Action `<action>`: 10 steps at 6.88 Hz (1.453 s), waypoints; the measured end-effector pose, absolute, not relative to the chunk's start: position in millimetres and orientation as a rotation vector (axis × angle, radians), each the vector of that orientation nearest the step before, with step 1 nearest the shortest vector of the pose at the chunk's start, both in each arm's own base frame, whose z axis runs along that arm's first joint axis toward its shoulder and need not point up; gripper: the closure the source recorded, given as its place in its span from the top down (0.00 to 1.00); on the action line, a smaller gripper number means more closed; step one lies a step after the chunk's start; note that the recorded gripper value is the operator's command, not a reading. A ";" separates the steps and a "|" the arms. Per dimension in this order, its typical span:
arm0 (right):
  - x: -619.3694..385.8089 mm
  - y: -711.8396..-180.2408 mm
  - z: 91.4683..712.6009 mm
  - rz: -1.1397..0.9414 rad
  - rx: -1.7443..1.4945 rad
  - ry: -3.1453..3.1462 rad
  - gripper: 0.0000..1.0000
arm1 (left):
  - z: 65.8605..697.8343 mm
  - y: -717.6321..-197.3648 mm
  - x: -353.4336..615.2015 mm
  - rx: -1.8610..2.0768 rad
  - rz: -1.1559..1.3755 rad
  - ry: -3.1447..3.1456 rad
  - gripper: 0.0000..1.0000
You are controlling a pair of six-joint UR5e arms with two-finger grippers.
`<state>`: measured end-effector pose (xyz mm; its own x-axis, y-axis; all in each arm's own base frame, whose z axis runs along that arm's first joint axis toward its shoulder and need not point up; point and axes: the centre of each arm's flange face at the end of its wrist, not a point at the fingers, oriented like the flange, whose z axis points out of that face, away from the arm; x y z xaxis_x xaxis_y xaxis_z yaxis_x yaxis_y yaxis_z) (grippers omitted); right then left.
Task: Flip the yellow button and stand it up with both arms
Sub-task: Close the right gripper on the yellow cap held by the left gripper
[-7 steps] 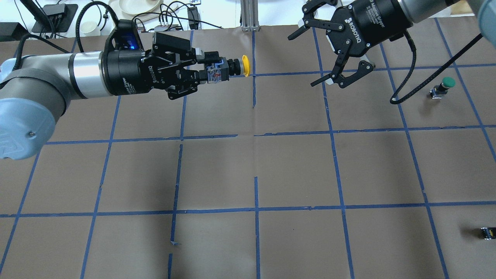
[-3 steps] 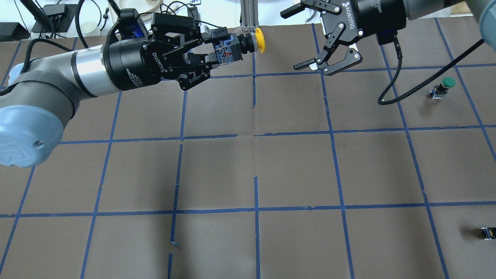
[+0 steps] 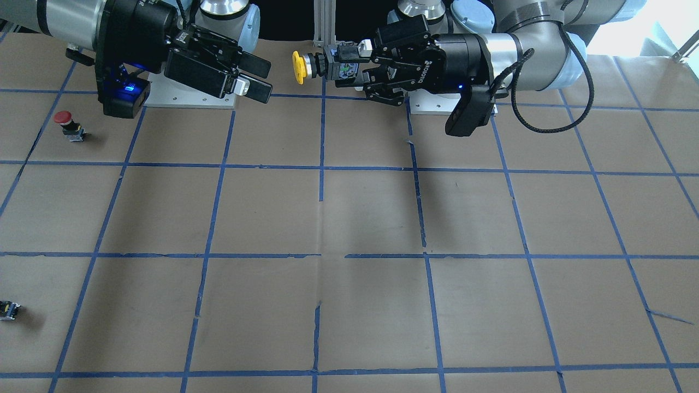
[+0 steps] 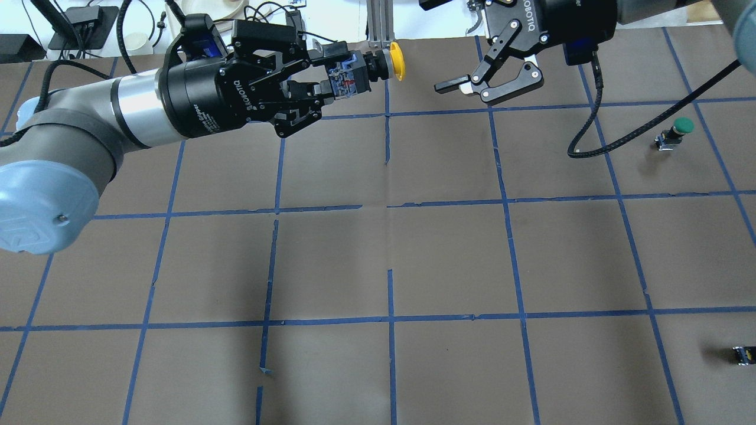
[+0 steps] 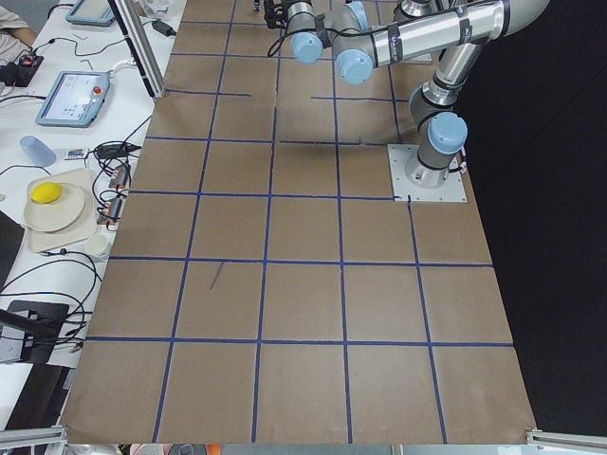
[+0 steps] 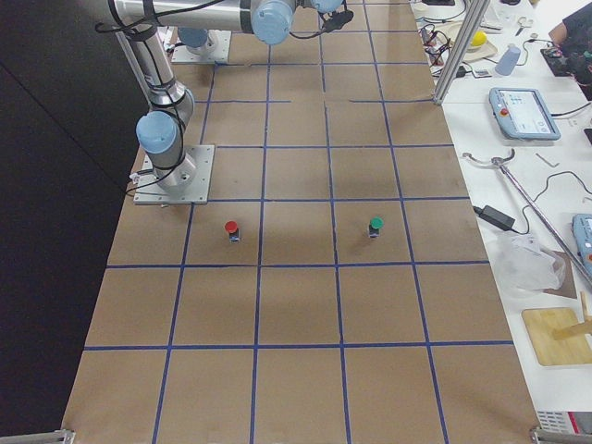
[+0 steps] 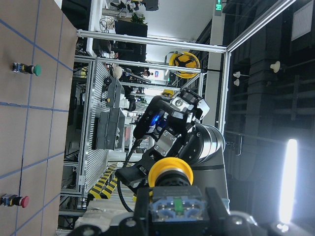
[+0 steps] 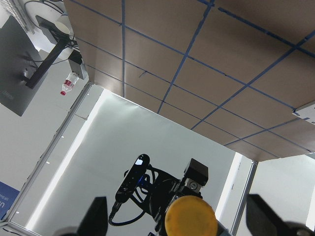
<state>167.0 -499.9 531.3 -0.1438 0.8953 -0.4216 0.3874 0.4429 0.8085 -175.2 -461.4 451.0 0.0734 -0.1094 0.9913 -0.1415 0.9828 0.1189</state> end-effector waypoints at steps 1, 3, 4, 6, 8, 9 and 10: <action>173.9 -496.6 526.4 0.686 1.112 1.727 1.00 | 450.3 -461.6 -175.1 0.204 0.024 -1.500 0.18; 186.1 -490.7 515.8 0.729 1.110 1.726 1.00 | 449.9 -462.0 -175.1 0.203 0.025 -1.500 0.18; 193.0 -488.5 514.8 0.748 1.107 1.722 1.00 | 449.7 -462.0 -175.1 0.202 0.026 -1.500 0.18; 200.3 -485.3 518.8 0.764 1.111 1.719 0.85 | 450.1 -461.4 -175.2 0.200 0.028 -1.499 0.18; 199.4 -483.9 523.2 0.758 1.112 1.716 0.54 | 450.1 -461.0 -175.2 0.200 0.029 -1.500 0.18; 199.0 -482.4 525.4 0.753 1.110 1.715 0.34 | 449.9 -460.8 -175.4 0.200 0.028 -1.499 0.18; 198.9 -480.0 527.3 0.750 1.107 1.715 0.23 | 450.1 -460.6 -175.6 0.200 0.027 -1.499 0.18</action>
